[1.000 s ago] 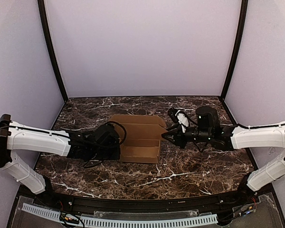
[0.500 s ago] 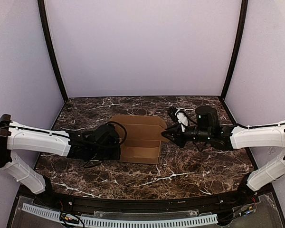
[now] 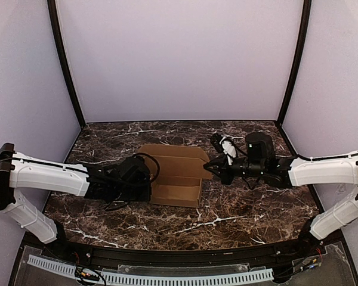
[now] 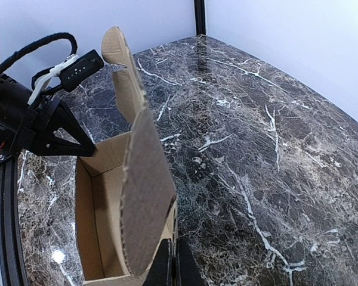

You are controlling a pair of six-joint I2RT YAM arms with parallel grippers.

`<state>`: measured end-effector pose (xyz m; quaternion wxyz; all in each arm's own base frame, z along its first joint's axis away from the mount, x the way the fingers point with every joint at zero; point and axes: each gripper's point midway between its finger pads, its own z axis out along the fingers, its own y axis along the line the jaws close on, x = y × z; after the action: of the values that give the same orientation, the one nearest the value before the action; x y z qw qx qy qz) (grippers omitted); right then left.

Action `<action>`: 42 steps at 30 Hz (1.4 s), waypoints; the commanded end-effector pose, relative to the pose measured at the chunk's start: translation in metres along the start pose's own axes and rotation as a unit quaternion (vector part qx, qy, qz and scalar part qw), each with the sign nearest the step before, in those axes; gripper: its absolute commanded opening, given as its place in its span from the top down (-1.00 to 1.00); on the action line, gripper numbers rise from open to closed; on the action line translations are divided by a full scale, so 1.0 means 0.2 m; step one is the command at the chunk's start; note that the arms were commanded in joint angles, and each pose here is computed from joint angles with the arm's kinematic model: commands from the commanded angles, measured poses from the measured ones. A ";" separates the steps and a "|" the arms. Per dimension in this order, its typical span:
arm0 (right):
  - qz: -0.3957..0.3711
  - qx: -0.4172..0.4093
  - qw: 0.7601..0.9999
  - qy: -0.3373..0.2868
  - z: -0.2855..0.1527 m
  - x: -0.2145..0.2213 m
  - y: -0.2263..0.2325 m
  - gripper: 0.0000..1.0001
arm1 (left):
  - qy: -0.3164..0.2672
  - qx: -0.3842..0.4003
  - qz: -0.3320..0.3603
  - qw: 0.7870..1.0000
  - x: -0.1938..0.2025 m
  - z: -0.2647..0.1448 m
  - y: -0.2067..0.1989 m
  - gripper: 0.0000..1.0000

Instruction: Fold the paper box

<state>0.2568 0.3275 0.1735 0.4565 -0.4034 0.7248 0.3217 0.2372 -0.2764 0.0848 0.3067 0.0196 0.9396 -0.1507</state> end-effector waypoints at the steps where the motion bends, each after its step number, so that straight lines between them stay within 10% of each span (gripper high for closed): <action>1: -0.003 -0.009 1.000 -0.016 0.02 -0.05 0.00 1.00 | -0.001 0.001 0.010 1.000 0.00 0.00 0.00 0.86; 6: -0.015 0.012 1.000 -0.003 0.02 0.02 -0.03 1.00 | -0.022 0.009 0.030 0.999 -0.05 -0.05 0.00 0.17; 14: -0.024 0.016 0.999 0.014 0.02 0.11 -0.04 1.00 | -0.044 0.008 0.064 0.997 -0.09 -0.15 0.04 -0.23; 42: -0.077 -0.111 0.990 0.028 -0.17 0.27 0.23 1.00 | -0.050 0.125 0.193 0.972 -0.11 -0.22 -0.01 -0.17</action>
<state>0.1994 0.3093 0.1477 0.4299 -0.5056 0.6666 0.3394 0.2350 -0.2539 0.1256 0.3682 0.1971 0.8917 -0.1744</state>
